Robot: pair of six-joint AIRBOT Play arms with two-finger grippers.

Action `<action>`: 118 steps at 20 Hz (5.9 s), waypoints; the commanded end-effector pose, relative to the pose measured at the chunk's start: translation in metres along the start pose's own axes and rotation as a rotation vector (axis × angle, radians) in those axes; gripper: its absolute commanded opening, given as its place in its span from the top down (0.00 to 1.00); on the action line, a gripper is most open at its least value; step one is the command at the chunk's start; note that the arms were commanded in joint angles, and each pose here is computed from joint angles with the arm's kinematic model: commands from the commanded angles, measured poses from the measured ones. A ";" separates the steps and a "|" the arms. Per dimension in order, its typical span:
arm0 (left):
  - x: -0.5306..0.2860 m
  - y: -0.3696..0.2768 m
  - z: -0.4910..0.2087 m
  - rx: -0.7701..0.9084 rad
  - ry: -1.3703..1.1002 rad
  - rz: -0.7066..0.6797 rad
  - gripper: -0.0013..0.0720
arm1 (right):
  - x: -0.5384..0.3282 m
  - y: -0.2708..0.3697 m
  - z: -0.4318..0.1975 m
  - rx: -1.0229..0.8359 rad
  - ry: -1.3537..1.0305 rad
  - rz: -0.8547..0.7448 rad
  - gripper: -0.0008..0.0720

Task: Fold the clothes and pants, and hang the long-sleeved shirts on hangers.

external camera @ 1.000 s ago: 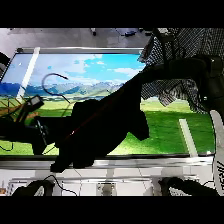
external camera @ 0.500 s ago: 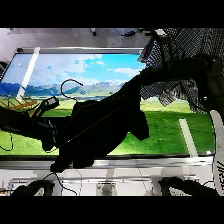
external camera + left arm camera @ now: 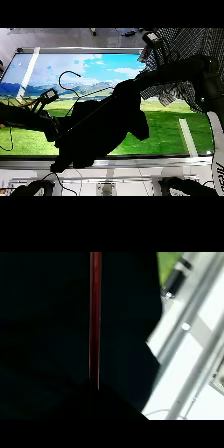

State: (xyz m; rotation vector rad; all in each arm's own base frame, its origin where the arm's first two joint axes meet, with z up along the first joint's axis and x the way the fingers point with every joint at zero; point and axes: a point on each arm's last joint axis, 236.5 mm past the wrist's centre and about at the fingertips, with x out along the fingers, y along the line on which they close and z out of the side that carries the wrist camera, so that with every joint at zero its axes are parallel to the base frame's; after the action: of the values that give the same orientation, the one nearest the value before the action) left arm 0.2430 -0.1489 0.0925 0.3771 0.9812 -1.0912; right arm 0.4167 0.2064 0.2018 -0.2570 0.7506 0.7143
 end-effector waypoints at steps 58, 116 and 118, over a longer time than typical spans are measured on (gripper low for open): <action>0.072 0.005 0.085 0.291 -0.281 -0.119 0.95 | 0.080 0.036 -0.116 -0.490 0.143 0.504 0.86; 0.148 0.044 0.097 0.081 -0.463 0.503 0.95 | -0.026 0.056 0.006 -0.478 -0.028 0.192 0.96; 0.121 0.071 0.096 0.032 -0.496 0.566 0.95 | -0.030 0.057 -0.003 -0.492 0.008 0.201 0.96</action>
State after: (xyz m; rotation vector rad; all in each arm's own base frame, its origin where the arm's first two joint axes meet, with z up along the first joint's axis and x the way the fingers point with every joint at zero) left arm 0.3386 -0.2789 0.0149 0.3838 0.4142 -0.7369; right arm 0.3719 0.2382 0.2289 -0.6084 0.5587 1.0669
